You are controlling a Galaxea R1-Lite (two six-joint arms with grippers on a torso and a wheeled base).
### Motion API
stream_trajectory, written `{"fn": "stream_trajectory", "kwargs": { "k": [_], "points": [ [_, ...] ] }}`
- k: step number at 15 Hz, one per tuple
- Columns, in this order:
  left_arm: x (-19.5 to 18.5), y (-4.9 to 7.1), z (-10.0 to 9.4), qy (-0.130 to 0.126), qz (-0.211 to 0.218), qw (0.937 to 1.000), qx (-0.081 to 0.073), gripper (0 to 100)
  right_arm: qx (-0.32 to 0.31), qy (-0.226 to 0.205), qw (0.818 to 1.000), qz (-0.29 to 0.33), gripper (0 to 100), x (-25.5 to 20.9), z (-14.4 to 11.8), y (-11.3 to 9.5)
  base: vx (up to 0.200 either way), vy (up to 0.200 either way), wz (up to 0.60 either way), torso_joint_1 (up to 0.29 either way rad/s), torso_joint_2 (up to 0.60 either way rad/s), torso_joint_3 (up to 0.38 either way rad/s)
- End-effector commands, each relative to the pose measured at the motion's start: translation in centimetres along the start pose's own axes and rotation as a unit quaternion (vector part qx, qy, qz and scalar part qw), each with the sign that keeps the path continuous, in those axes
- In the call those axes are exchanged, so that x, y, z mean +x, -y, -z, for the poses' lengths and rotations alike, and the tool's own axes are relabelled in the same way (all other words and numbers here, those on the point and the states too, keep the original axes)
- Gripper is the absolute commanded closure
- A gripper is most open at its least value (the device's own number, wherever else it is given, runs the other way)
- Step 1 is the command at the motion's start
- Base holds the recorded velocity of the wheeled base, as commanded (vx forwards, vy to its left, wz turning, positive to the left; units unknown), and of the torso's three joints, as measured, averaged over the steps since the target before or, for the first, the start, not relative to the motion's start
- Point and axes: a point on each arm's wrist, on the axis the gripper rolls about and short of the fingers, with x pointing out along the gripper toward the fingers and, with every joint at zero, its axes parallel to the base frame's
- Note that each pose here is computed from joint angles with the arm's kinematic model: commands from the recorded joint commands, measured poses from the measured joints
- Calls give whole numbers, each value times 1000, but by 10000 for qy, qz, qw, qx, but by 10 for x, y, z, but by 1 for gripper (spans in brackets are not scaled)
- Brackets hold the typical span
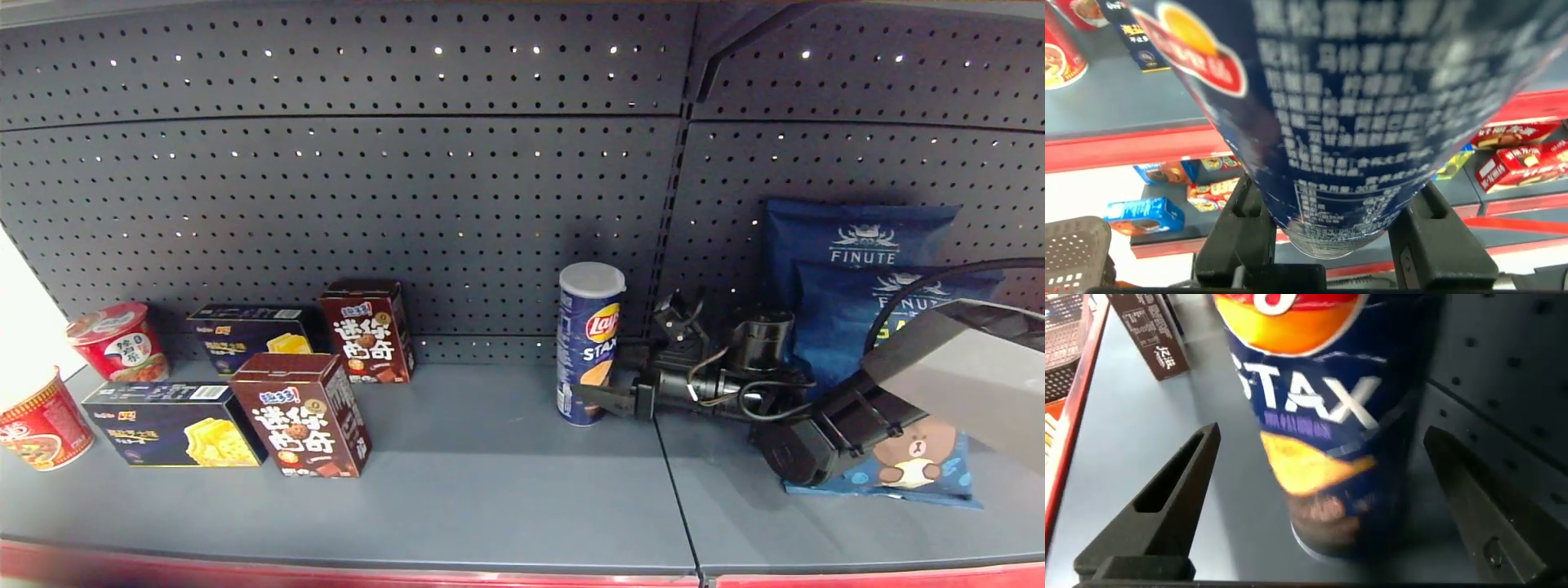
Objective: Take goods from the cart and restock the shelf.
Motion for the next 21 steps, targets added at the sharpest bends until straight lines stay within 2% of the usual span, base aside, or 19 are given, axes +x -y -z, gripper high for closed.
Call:
{"fn": "stream_trajectory", "kwargs": {
  "k": [1, 5, 6, 8, 11, 16, 19, 21],
  "points": [
    [-1, 0, 0, 63, -18, 10000, -8, 100, 23, -33, 10000, -67, 0, 13, 12, 5, 0, 0, 0, 0, 0, 0],
    [-2, 0, -1, 79, -33, 10000, 12, 100, 3, 49, 9999, -134, 0, 27, 17, 8, 0, 0, 0, 0, 0, 0],
    [-2, 0, 0, 48, -33, 10000, 14, 100, -2, 55, 9999, -126, 100, 27, 18, 9, 0, 0, 0, 0, 0, 0],
    [-2, 0, 0, 33, -33, 10000, 15, 100, -10, 67, 9999, -80, 100, 24, 13, 9, 0, 0, 0, 0, 0, 0],
    [0, 0, 5, -13, -34, 10000, 17, 100, -124, 186, 9997, 15, 100, 15, -9, -2, 0, 0, 0, 0, 0, 0],
    [-9, -1, 20, 26, -79, 10000, -10, 100, -189, 269, 9976, 608, 100, -11, -51, -72, 0, 0, 0, 0, 0, 0],
    [-9, -1, 18, 64, -78, 9999, -12, 100, -184, 169, 9972, 699, 100, -36, -56, -105, 0, 0, 0, 0, 0, 0],
    [-10, -1, 17, 95, -71, 9999, -4, 100, -171, 156, 9935, 1119, 100, -42, -57, -118, 0, 0, 0, 0, 0, 0]
  ]
}}
